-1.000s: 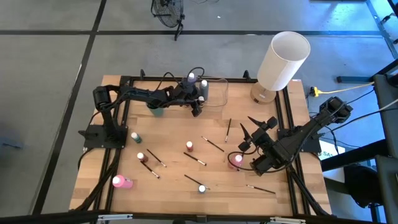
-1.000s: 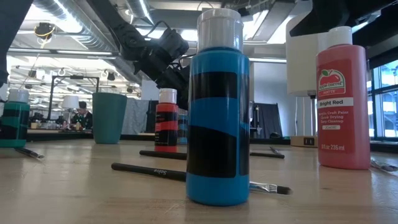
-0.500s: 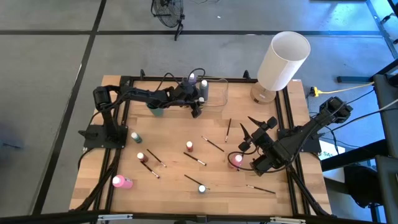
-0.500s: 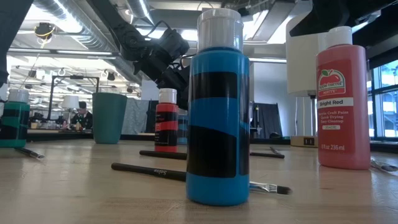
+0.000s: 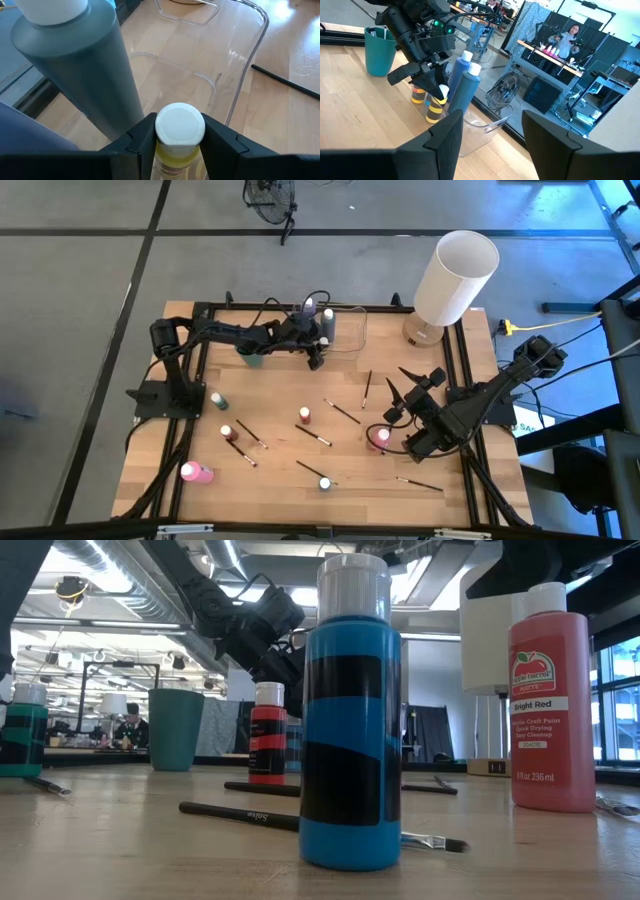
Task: Pick & Place Paint Supplies
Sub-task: Put the yellow paint bottle into the transparent bin, then put the silver paint brush into the green cup
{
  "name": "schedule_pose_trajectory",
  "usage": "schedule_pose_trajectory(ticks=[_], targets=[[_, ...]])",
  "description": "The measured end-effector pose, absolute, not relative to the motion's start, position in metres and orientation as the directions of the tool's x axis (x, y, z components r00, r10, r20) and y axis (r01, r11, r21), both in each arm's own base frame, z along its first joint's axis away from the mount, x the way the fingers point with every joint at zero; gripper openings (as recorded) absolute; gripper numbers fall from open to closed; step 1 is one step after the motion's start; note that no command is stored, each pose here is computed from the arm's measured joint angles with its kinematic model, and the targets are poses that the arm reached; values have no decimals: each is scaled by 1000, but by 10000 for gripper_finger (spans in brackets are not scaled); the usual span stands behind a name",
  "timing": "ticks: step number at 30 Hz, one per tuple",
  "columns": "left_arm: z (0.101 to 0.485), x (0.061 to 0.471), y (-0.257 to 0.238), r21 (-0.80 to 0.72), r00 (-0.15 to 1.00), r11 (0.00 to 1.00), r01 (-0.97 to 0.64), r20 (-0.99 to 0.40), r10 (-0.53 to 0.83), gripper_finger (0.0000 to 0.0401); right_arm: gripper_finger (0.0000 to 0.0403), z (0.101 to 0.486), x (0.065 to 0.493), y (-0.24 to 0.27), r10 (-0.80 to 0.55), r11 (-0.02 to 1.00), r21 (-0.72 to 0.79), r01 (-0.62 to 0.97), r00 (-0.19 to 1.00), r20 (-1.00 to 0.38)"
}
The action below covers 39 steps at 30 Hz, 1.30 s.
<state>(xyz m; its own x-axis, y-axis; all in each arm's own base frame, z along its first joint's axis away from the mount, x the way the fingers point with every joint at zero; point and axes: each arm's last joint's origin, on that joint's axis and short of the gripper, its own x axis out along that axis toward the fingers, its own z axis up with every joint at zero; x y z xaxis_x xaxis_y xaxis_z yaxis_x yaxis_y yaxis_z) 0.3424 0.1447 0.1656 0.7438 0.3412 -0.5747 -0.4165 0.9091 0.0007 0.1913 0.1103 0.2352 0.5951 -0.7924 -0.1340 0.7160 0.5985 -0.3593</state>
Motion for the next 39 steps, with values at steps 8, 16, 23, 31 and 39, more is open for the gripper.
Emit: schedule_pose_trajectory(ticks=[8,16,23,31,39], targets=[[166,342,145,-11,744,906,-423,-575,341,138,206,235,191,110,-793,598,-359,716,595,-135],[166,343,145,-10,744,906,-424,-574,342,183,206,235,191,110,-792,599,-362,715,594,-138],[167,343,145,-12,751,907,-421,-565,342,188,206,235,191,110,-792,599,-362,715,594,-138],[169,344,145,-12,762,908,-419,-549,344,189,206,235,191,110,-792,599,-362,715,594,-138],[175,346,144,-10,792,921,-390,-514,330,187,206,235,191,110,-792,599,-362,715,594,-138]])
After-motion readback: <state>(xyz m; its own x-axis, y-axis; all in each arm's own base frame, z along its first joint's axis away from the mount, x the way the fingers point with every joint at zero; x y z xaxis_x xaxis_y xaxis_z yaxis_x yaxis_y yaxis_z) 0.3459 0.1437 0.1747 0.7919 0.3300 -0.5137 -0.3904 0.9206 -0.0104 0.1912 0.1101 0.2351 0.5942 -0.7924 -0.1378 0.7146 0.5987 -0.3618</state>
